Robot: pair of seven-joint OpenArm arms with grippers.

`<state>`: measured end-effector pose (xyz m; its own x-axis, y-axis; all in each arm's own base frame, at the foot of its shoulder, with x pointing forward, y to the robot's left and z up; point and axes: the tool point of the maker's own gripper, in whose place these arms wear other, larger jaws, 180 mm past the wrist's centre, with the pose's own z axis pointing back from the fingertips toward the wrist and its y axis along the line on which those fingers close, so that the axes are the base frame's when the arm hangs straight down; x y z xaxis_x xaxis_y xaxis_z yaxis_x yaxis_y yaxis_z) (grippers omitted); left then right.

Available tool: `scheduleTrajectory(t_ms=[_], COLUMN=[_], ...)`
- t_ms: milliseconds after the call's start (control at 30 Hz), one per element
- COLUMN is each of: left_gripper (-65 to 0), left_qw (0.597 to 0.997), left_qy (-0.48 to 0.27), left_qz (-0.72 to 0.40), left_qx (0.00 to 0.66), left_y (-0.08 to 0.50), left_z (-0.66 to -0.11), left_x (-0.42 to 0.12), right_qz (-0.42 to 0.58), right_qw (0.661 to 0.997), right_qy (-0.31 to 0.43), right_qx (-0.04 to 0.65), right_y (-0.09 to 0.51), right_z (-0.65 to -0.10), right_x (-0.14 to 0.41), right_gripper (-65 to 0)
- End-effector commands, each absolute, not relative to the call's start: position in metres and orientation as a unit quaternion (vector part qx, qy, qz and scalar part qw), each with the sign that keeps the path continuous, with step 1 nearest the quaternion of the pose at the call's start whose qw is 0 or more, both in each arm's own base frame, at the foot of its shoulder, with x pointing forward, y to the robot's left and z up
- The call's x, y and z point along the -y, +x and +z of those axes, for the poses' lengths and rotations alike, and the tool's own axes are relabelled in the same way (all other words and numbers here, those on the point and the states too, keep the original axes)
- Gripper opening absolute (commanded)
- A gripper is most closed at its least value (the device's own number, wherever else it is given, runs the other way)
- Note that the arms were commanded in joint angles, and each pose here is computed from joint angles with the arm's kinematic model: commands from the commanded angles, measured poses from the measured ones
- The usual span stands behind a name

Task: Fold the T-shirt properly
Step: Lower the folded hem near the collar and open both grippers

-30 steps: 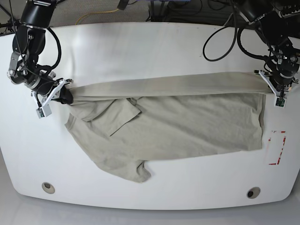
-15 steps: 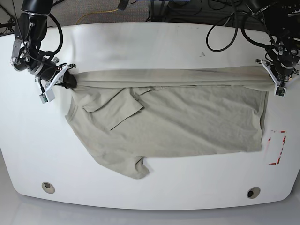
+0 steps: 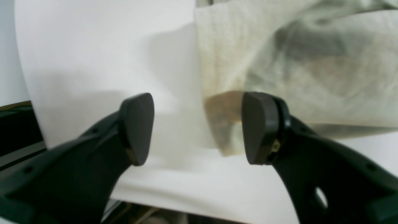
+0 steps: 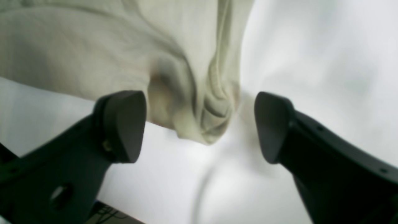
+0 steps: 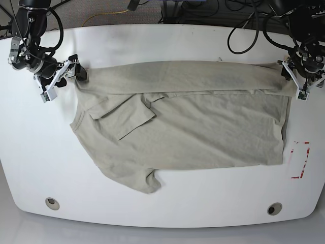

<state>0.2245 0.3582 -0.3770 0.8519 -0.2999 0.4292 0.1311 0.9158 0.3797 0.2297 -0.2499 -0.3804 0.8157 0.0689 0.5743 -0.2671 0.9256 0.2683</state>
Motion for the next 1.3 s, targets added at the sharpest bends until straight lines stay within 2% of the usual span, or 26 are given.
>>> scheduleTrajectory(t_ms=[0, 167, 300, 433, 600, 700, 900, 1067, 1267], left_gripper=[-25.3, -25.3, -25.3, -25.3, -25.3, -25.3, -25.3, -25.4, -25.4], left_qw=[0.935, 0.91, 0.894, 0.888, 0.903, 0.91, 0.932, 0.95, 0.95], left_qy=[0.198, 0.229, 0.195, 0.17, 0.135, 0.132, 0.112, 0.093, 0.09], left_qz=[-0.116, -0.102, -0.103, -0.107, -0.136, -0.142, -0.126, -0.113, -0.114], left_qx=[0.271, 0.33, 0.39, 0.414, 0.386, 0.366, 0.32, 0.276, 0.276], left_y=[0.234, 0.243, 0.257, 0.263, 0.271, 0.267, 0.254, 0.239, 0.235], left_z=[-0.354, -0.308, -0.287, -0.282, -0.316, -0.331, -0.368, -0.399, -0.406], left_x=[-0.372, -0.379, -0.362, -0.348, -0.31, -0.301, -0.303, -0.314, -0.325], right_qz=[0.09, 0.098, 0.13, 0.134, 0.109, 0.098, 0.081, 0.059, 0.043], right_qw=[0.934, 0.935, 0.926, 0.914, 0.908, 0.916, 0.932, 0.943, 0.946], right_qy=[0.157, 0.107, 0.073, 0.078, 0.093, 0.078, 0.037, 0.051, 0.061], right_qx=[0.309, 0.324, 0.346, 0.374, 0.393, 0.382, 0.353, 0.325, 0.315], right_y=[0.233, 0.225, 0.232, 0.235, 0.246, 0.247, 0.249, 0.242, 0.235], right_z=[-0.367, -0.349, -0.331, -0.318, -0.32, -0.331, -0.356, -0.38, -0.397], right_x=[0.261, 0.28, 0.273, 0.255, 0.246, 0.251, 0.261, 0.264, 0.267], right_gripper=[-10.8, -11.9, -11.9, -11.9, -11.9, -11.9, -11.9, -12.0, -12.0])
